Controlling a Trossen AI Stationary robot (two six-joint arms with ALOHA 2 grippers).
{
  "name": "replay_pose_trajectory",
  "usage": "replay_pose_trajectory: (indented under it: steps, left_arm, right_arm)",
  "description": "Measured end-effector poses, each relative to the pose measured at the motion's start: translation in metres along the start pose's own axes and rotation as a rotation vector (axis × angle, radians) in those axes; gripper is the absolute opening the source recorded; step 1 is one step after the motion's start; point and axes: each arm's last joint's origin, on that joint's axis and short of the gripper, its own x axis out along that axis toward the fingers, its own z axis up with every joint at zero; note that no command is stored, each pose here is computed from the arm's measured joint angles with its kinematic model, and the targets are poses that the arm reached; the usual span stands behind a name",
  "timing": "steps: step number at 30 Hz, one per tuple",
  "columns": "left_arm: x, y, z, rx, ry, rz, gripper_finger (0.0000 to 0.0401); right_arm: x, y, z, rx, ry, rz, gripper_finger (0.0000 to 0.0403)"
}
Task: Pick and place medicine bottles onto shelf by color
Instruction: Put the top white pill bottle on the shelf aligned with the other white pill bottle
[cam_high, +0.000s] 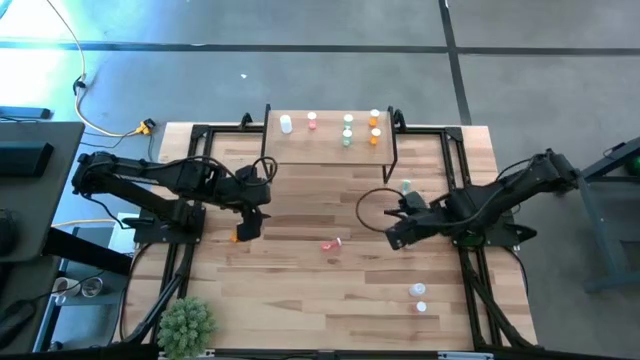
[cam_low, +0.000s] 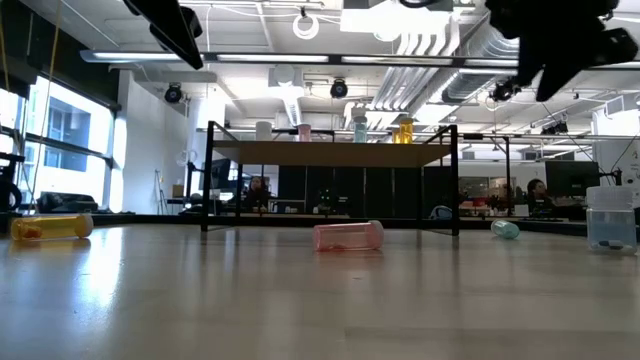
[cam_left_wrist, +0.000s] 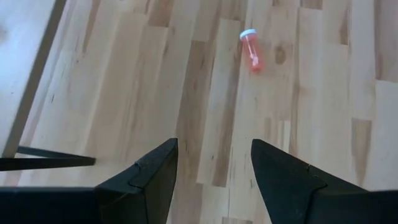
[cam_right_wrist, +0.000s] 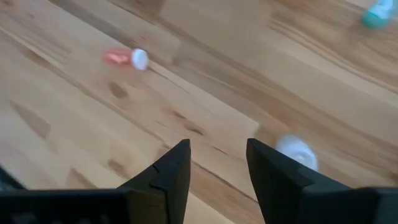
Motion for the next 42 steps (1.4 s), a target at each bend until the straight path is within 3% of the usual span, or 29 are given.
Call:
replay_pose_trajectory:
  steps: [12,27,33,42]
  left_arm:
    - [0.000,-0.001,0.000,-0.002,-0.001,-0.001,0.0195]
    - [0.000,-0.001,0.000,-0.022,-0.001,-0.001,0.0195]
    - [0.000,-0.002,0.003,-0.027,-0.029,-0.003,0.0195]
    - [-0.001,-0.003,0.010,-0.037,-0.103,-0.017,0.0195]
  right_arm:
    - [-0.004,-0.011,-0.015,-0.097,0.032,-0.113,0.0151]
    - [-0.012,-0.032,-0.035,-0.288,0.067,-0.302,0.0215]
    - [0.004,-0.052,-0.061,-0.280,0.083,-0.258,0.0216]
    - [0.034,-0.069,-0.089,-0.313,0.074,-0.090,0.0216]
